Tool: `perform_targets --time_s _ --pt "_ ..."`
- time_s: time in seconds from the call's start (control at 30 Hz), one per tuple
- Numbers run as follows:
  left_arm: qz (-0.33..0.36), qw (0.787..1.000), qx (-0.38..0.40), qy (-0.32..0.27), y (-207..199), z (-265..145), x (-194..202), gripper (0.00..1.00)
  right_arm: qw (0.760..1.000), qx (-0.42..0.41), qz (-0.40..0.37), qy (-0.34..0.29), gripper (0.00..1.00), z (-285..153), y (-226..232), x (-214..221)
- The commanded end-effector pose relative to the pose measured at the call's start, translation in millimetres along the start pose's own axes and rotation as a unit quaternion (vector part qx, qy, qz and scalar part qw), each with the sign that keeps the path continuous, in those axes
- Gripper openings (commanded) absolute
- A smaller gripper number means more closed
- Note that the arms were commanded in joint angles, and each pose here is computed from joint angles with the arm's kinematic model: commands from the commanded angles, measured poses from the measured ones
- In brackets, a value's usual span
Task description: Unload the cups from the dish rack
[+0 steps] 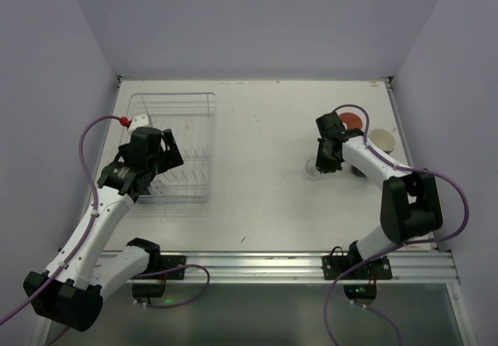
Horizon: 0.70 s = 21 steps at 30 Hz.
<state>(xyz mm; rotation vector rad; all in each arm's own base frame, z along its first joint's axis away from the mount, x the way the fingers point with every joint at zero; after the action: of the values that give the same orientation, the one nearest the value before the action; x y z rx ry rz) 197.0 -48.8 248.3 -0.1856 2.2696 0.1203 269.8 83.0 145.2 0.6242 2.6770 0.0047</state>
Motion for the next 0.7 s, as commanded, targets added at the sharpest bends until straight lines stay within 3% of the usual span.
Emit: perform_targets --time_s 0.0,0.3,0.67 --pt "-0.023 1.000 -0.012 -0.006 2 1 -1 1.00 1.000 0.009 -0.001 -0.018 0.10 -2 2 -9" --pt "-0.009 0.998 -0.037 0.052 5 13 22 1.00 0.998 -0.027 0.007 -0.065 0.41 -36 2 -17" --pt "-0.029 0.991 -0.062 0.111 11 21 41 1.00 0.985 -0.118 -0.001 -0.129 0.46 -119 -2 -11"
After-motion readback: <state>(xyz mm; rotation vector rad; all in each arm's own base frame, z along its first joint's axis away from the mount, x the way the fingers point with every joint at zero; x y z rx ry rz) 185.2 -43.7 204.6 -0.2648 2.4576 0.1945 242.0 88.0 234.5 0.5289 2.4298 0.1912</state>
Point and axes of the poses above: each gripper's point midway between its finger pads, its own z axis out along the fingers, its own y axis along the line the jaws close on, x = y × z, the point moved 9 cm from there along -z, back along the fingers, and after that the axes turned 13 degrees about z, right-handed, at the moved point
